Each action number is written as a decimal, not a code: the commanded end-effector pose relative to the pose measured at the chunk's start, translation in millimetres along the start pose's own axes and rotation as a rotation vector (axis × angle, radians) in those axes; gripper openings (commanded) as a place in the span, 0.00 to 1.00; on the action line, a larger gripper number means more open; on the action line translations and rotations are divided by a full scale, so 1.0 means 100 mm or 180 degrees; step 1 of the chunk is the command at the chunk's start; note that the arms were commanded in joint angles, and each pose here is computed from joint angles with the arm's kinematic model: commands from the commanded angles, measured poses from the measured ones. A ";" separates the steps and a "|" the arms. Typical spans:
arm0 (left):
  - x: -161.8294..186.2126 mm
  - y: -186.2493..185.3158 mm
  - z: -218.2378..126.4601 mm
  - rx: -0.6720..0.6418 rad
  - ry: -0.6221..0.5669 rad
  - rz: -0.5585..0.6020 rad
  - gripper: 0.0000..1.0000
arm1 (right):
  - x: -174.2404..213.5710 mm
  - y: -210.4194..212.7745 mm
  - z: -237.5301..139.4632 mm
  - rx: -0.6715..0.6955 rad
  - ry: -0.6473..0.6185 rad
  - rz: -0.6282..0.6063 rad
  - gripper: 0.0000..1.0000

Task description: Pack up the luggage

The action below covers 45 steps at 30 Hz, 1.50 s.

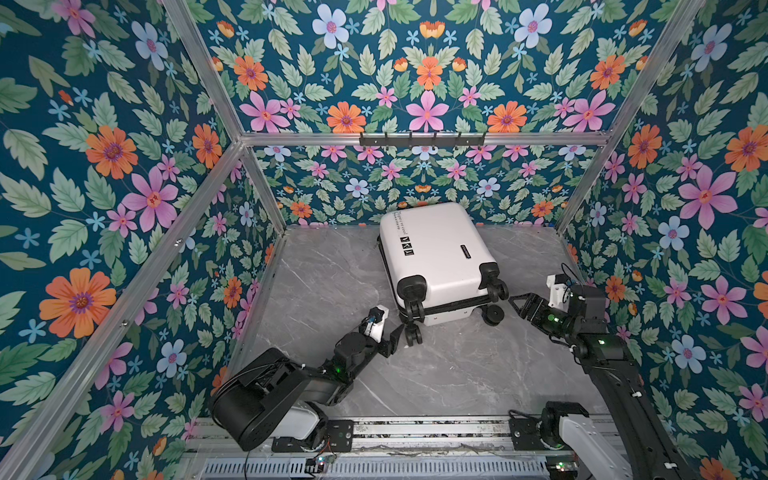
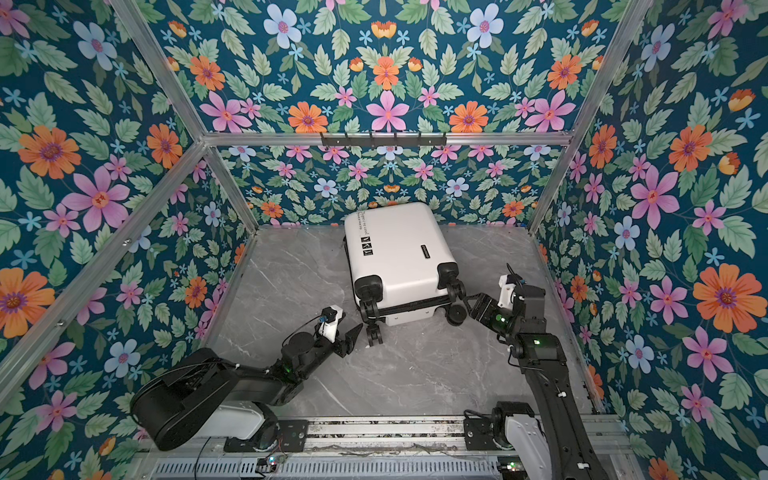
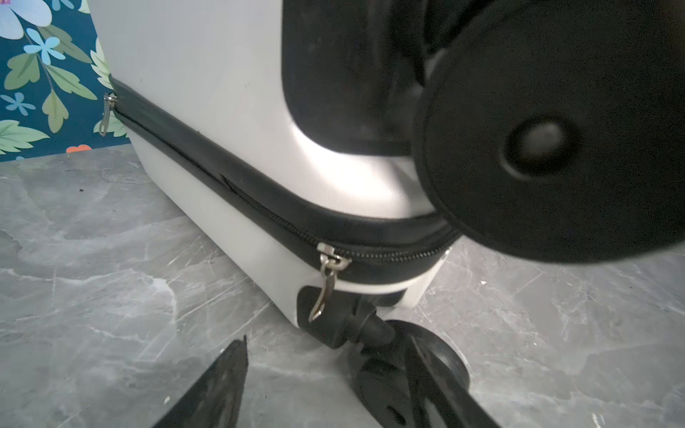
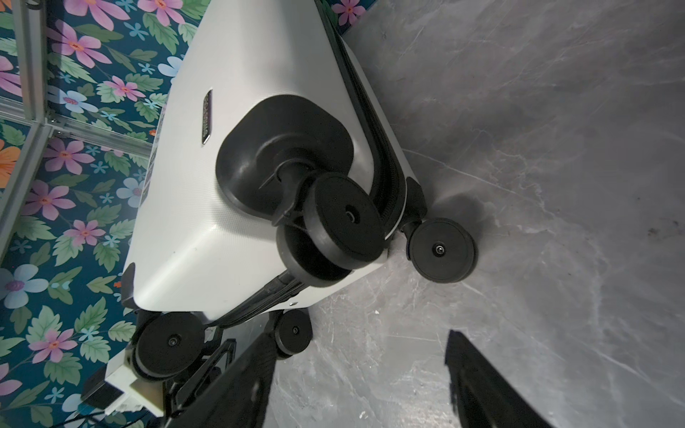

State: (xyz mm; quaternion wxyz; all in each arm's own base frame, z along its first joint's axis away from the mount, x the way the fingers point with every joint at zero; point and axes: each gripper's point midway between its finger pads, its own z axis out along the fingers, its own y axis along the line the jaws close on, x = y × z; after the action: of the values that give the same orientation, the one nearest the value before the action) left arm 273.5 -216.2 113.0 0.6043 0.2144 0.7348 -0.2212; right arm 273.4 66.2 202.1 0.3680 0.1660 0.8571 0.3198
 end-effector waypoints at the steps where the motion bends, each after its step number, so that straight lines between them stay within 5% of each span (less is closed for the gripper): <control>1: -0.16 0.05 0.09 -0.0035 -0.0180 0.0137 0.69 | 0.01 0.04 -0.02 -0.0059 0.0003 -0.0021 0.73; 6: -0.10 0.20 0.17 -0.0113 -0.0140 0.0195 0.67 | 0.00 0.07 -0.03 -0.0101 -0.0002 -0.0003 0.73; 27: 0.08 -0.34 0.27 0.0818 0.0299 0.0409 0.47 | -0.03 0.07 -0.02 -0.0049 0.0034 -0.0034 0.66; 45: -0.02 -0.28 0.36 0.0622 0.0246 0.0538 0.36 | -0.02 0.07 -0.01 -0.0061 0.0052 -0.0016 0.65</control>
State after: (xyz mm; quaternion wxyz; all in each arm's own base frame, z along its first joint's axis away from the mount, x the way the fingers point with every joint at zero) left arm 281.1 -260.3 106.3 0.5574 0.3419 0.7169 -0.2419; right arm 275.5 68.4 205.7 0.3636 0.1621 0.8579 0.3249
